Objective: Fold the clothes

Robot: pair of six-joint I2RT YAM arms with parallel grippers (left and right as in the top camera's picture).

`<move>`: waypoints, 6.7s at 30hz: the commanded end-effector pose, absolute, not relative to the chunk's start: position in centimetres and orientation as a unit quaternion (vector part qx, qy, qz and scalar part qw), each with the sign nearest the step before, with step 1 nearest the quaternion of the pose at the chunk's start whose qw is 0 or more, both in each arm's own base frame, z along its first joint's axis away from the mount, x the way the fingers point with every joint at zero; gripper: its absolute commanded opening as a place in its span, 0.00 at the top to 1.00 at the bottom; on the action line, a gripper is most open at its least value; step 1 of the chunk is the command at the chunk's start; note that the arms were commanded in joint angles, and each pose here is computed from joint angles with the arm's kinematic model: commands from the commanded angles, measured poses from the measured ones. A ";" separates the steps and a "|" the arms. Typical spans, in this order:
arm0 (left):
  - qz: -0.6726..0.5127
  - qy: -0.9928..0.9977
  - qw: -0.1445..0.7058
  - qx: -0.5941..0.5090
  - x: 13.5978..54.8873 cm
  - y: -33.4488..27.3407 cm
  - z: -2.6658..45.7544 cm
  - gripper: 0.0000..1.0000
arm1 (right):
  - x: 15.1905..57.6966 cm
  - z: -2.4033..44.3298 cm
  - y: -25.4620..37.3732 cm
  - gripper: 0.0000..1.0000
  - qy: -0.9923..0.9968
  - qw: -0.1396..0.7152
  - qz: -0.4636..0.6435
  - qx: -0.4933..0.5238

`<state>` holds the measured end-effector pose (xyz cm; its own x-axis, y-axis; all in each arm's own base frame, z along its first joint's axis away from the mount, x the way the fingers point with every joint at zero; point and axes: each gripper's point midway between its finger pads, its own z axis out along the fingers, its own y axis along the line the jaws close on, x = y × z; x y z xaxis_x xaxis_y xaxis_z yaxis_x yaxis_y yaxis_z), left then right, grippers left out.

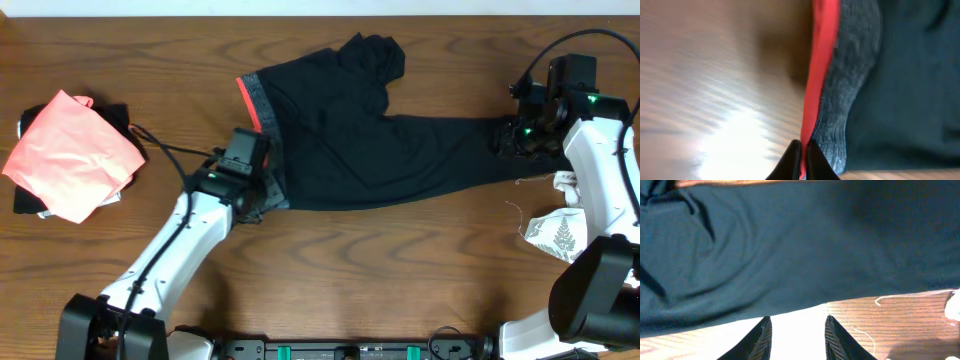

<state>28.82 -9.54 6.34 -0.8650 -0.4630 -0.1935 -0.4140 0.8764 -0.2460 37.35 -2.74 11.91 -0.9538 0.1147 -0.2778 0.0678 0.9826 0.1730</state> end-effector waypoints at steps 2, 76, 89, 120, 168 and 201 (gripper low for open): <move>-0.018 0.956 0.119 -0.268 27.8 -4.2 5.9 0.94 | 37.2 11.5 -2.5 0.66 0.987 0.137 0.075 0.037; 0.093 0.962 -0.067 -0.246 22.0 4.1 -2.8 0.94 | 37.4 7.6 -4.0 0.57 0.990 0.122 0.037 0.061; 0.092 0.958 -0.069 -0.261 21.9 4.8 -2.8 0.94 | 34.2 -2.5 -3.5 0.66 0.996 -0.013 0.048 0.077; 0.046 0.959 0.079 -0.267 27.9 4.7 4.4 0.89 | 38.6 6.1 -3.0 0.54 0.992 0.071 0.062 0.083; -0.049 0.956 0.248 -0.150 34.5 -0.5 9.9 0.58 | 53.5 -8.0 2.0 0.72 0.964 0.258 -0.067 0.009; -0.048 0.956 0.246 -0.150 34.4 -0.5 9.8 0.58 | 47.8 6.1 -13.5 0.60 0.923 0.238 -0.230 0.199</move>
<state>34.31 -0.43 9.84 -0.8289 -0.3221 -0.4572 -0.2724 0.9465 -0.1730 47.55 -12.79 2.55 -0.8497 0.2553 -0.4613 0.4321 0.8385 -0.3318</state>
